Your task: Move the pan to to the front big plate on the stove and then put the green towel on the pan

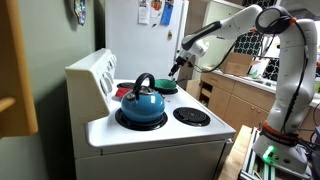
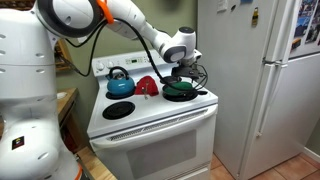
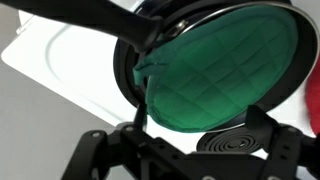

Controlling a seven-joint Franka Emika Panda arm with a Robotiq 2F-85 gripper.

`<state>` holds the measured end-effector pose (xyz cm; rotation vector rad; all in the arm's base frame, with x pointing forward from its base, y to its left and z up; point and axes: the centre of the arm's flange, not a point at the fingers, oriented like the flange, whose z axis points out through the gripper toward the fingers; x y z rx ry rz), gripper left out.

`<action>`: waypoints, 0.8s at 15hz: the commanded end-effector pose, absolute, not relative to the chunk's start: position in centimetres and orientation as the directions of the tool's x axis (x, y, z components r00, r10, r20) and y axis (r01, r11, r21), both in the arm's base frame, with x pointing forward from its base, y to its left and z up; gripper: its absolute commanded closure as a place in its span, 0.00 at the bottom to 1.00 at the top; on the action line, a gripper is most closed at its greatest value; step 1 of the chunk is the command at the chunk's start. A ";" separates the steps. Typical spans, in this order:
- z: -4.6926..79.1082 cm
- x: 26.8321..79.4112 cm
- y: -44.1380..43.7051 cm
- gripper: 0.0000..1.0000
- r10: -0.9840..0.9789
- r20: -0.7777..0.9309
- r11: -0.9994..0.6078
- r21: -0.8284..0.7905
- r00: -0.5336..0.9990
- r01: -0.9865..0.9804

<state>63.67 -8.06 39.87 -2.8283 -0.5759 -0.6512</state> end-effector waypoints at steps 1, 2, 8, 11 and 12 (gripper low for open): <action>42.9 60.6 -8.3 0.00 0.379 0.476 -0.889 -0.050 0.793 0.455; 44.0 60.0 -8.3 0.00 0.397 0.484 -0.885 -0.024 0.780 0.465; 49.6 57.7 -8.6 0.00 0.447 0.511 -0.872 0.065 0.734 0.485; 51.2 56.8 -8.8 0.00 0.450 0.505 -0.873 0.074 0.736 0.483; 50.7 58.6 -9.0 0.00 0.444 0.527 -0.873 0.075 0.725 0.481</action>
